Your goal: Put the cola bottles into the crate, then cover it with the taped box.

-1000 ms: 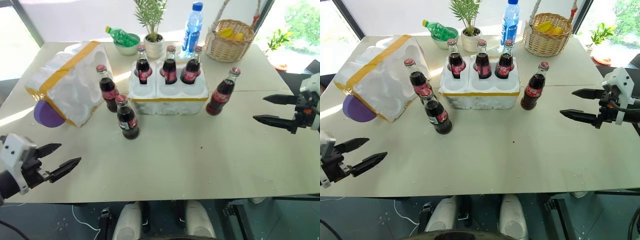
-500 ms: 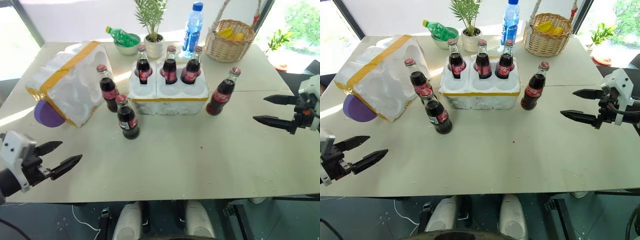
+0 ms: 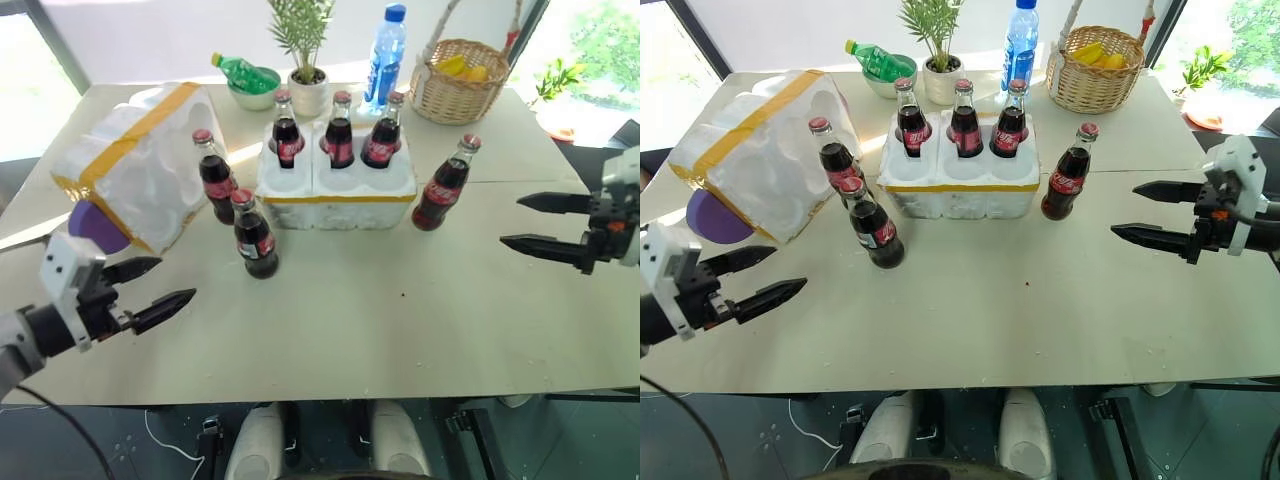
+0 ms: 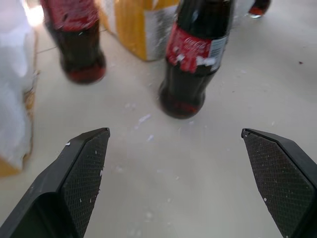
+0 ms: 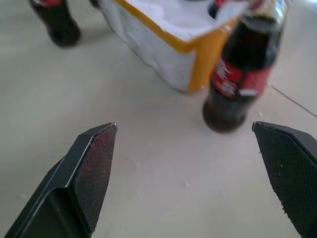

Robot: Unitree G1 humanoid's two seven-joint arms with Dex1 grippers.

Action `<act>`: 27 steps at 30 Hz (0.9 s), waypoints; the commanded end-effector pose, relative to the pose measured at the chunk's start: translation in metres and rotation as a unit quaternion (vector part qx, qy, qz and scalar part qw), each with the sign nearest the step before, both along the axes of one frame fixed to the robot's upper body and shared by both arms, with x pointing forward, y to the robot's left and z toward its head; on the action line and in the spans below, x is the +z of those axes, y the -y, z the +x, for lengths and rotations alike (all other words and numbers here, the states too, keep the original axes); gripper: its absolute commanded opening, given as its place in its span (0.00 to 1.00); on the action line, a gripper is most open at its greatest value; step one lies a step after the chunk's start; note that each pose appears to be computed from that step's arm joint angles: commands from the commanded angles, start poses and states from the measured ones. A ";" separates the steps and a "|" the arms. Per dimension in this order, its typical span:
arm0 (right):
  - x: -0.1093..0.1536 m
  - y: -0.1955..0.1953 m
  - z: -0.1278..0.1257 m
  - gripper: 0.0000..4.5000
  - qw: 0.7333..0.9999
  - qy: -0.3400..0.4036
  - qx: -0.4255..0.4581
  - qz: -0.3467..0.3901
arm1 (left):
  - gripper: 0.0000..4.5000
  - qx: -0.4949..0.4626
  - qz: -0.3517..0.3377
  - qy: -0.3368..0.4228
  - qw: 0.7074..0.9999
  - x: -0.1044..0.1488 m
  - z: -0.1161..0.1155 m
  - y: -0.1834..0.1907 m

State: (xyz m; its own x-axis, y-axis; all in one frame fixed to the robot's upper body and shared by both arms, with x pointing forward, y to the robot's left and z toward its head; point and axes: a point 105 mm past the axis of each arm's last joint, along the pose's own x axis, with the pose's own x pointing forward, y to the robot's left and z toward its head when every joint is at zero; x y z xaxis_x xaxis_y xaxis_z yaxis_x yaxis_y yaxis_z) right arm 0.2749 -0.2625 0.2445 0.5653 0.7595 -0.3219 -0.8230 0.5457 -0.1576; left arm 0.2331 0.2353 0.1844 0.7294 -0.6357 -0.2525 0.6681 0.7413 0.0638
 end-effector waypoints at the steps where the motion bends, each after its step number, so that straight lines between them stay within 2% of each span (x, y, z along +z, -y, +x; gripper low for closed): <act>1: 0.026 -0.024 -0.022 1.00 0.998 -0.004 0.063 0.022 | 0.99 -0.043 0.005 0.015 0.999 0.005 0.014 0.012; 10: 0.028 -0.071 -0.054 1.00 0.986 -0.049 0.154 0.039 | 0.99 -0.131 0.002 0.028 0.991 0.000 0.064 0.052; 18: 0.029 -0.087 -0.059 1.00 0.987 -0.040 0.149 0.050 | 0.99 -0.184 0.001 0.031 0.982 -0.007 0.094 0.082; 23: 0.029 -0.089 -0.058 1.00 0.989 -0.031 0.135 0.052 | 0.99 -0.205 0.007 0.033 0.978 -0.016 0.104 0.095; 26: 0.031 -0.089 -0.056 1.00 0.990 -0.027 0.126 0.056 | 0.82 -0.222 0.004 0.032 0.974 -0.016 0.101 0.099; 27: 0.031 -0.089 -0.054 1.00 0.990 -0.025 0.123 0.058 | 0.71 -0.226 0.004 0.030 0.974 -0.014 0.099 0.099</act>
